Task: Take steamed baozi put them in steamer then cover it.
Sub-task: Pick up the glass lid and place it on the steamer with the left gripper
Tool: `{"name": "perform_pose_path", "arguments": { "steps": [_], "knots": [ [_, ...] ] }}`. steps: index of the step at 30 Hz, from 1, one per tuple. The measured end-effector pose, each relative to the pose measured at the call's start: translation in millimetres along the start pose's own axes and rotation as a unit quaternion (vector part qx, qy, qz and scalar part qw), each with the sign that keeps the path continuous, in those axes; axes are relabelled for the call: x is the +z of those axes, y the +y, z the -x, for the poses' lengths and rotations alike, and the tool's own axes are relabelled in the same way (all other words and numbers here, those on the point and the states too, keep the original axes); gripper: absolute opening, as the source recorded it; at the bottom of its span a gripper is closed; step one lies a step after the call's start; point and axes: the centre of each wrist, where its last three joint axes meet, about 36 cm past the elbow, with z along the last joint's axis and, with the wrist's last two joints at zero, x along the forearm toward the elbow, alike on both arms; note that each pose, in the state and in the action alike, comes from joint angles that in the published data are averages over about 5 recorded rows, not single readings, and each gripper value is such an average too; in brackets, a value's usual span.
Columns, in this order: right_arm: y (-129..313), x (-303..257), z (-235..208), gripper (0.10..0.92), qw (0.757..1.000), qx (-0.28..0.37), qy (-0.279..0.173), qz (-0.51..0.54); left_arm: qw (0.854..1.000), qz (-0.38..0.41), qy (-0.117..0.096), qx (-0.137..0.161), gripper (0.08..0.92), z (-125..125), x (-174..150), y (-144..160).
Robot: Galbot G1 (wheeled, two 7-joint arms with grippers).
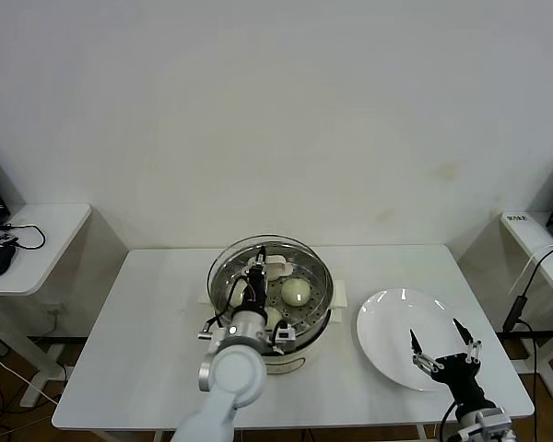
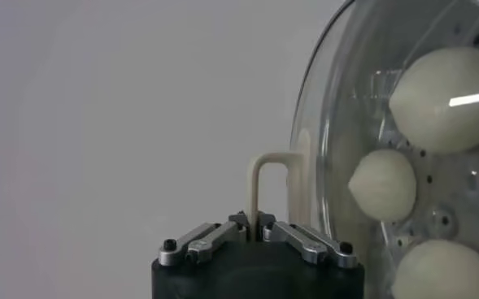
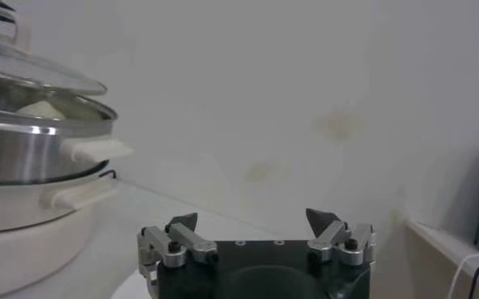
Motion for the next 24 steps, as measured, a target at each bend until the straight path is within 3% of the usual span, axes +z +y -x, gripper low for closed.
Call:
{"name": "perform_pose_path", "arguments": {
  "steps": [24],
  "knots": [
    [1, 2, -2, 0.823, 1.0, -0.001, 0.0, 0.001, 1.0, 0.004, 0.003, 0.012, 0.137, 0, -10, -14]
  ]
}}
